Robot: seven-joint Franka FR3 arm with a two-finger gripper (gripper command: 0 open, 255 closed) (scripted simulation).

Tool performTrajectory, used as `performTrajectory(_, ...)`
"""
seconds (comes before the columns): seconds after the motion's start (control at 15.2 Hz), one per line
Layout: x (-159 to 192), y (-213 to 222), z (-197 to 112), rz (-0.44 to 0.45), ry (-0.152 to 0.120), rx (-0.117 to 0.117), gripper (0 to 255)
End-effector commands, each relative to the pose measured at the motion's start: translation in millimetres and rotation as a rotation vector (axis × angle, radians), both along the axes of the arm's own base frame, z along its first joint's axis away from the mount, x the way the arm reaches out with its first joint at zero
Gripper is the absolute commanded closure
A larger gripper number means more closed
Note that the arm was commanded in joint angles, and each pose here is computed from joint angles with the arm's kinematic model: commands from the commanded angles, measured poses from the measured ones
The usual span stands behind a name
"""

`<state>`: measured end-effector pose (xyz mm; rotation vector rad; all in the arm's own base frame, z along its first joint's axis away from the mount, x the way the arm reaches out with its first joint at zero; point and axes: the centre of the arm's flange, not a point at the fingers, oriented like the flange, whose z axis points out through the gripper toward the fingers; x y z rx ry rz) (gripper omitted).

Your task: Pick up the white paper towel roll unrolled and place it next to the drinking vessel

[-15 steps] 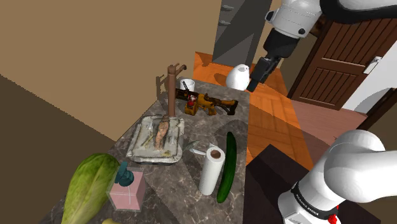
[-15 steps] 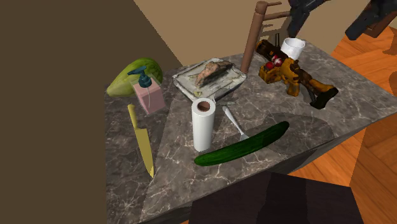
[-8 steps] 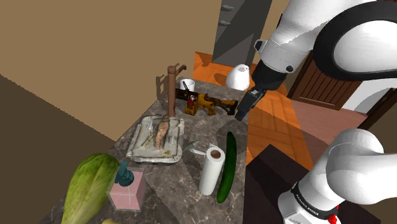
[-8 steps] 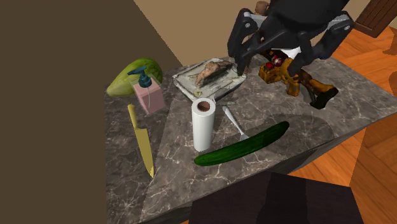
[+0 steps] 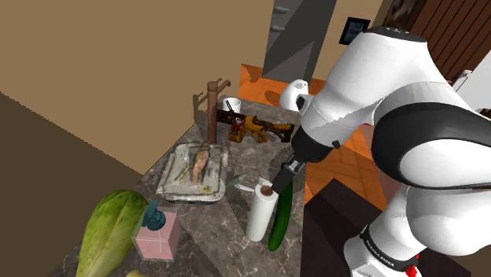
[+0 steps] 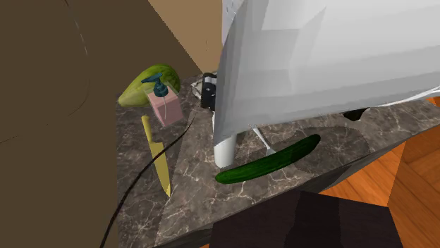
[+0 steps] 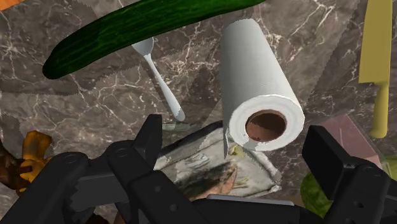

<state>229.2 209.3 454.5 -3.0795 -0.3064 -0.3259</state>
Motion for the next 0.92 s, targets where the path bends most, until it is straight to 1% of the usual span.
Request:
performTrajectory(0.0, -8, 15, -16, 0.002, -0.009, 0.0, 0)
performTrajectory(0.13, -14, 29, -30, 0.004, -0.015, 0.0, 0)
performTrajectory(0.59, -6, 31, -66, 0.004, -0.015, 0.0, 0)
performTrajectory(0.86, -5, 31, -69, 0.004, -0.015, 0.0, 0)
